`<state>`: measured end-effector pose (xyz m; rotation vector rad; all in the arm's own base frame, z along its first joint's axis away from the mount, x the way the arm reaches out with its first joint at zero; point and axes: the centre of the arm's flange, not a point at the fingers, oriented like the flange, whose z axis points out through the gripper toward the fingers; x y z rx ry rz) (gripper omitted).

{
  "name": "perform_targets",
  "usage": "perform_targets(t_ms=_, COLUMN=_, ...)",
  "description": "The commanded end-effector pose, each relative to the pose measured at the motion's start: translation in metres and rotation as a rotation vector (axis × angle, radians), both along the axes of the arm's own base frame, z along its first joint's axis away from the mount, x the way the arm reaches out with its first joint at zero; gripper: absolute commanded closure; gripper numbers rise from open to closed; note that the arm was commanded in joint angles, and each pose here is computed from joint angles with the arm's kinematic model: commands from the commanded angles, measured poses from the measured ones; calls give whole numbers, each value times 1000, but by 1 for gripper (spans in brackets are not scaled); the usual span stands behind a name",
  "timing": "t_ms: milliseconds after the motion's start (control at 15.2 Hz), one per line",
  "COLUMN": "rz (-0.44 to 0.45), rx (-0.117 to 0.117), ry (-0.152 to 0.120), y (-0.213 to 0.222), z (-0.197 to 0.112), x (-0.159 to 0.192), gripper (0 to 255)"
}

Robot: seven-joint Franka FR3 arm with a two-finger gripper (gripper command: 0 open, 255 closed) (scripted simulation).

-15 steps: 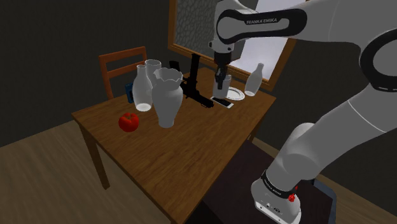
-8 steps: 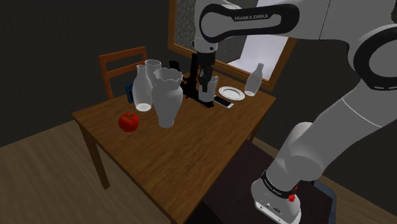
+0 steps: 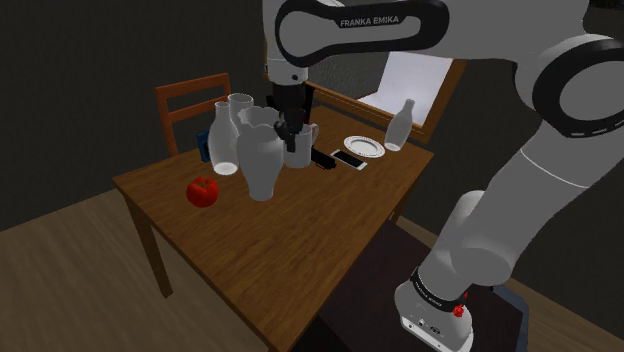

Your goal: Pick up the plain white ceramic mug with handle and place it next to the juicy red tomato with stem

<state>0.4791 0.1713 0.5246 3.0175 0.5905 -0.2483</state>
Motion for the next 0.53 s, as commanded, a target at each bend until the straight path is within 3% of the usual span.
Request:
perform_targets(t_ms=0, rz=-1, rx=0, ry=0, y=25, z=-1, x=3, gripper=255)
perform_targets(t_ms=462, rz=-1, rx=0, ry=0, y=116, z=-1, x=16, gripper=255)
